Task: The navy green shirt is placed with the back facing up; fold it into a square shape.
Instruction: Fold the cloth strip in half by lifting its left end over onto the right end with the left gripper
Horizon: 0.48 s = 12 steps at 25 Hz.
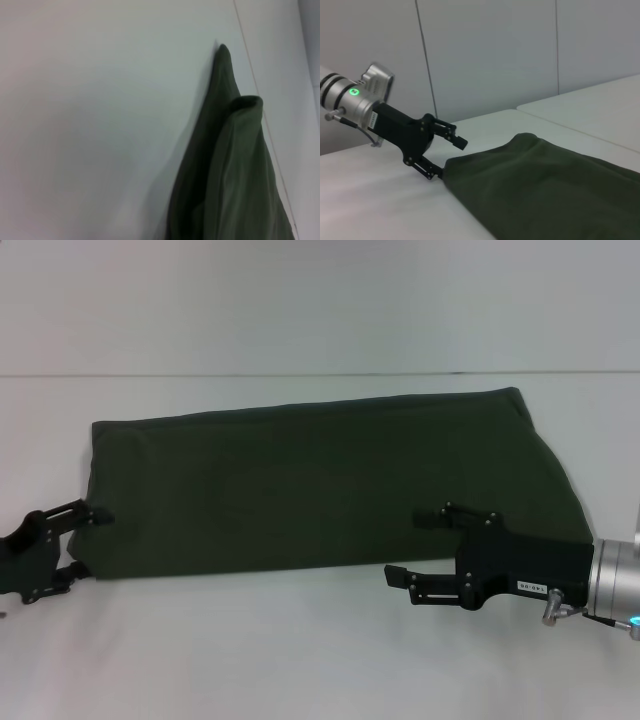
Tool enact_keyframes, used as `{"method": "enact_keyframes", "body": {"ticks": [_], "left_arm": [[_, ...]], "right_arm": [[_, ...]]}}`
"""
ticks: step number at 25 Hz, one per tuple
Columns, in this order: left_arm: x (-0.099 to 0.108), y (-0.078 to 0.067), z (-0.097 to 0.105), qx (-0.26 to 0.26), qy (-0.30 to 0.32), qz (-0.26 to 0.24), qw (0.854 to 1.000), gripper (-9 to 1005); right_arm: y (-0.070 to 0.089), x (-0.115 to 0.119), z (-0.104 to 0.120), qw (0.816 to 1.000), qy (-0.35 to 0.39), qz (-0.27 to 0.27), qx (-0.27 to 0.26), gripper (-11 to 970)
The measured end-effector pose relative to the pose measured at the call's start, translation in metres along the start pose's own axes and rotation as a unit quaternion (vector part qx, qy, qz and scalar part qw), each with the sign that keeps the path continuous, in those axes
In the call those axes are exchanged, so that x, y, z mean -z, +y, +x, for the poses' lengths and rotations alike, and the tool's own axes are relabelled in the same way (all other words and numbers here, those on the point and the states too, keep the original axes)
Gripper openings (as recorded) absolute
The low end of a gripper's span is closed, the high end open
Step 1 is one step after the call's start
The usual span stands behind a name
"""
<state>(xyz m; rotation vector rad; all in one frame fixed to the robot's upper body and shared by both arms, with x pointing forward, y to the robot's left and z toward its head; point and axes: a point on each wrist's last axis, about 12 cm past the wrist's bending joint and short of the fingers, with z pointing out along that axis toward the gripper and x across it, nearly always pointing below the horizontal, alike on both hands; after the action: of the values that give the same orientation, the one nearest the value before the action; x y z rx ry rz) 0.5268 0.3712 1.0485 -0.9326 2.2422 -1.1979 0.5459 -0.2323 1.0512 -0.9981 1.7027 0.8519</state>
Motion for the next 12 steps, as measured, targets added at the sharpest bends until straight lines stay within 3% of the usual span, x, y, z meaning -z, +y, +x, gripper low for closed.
{"method": "enact_keyframes", "body": {"ticks": [6, 12], "left_arm": [[-0.011, -0.012, -0.004, -0.012, 0.004, 0.005, 1.000, 820], [-0.014, -0.013, -0.007, -0.031, 0.003, -0.014, 0.999, 801]], "right_arm": [[0.001, -0.001, 0.000, 1.000, -0.001, -0.002, -0.002, 929], [0.000, -0.001, 0.000, 1.000, -0.004, 0.000, -0.004, 928]]}}
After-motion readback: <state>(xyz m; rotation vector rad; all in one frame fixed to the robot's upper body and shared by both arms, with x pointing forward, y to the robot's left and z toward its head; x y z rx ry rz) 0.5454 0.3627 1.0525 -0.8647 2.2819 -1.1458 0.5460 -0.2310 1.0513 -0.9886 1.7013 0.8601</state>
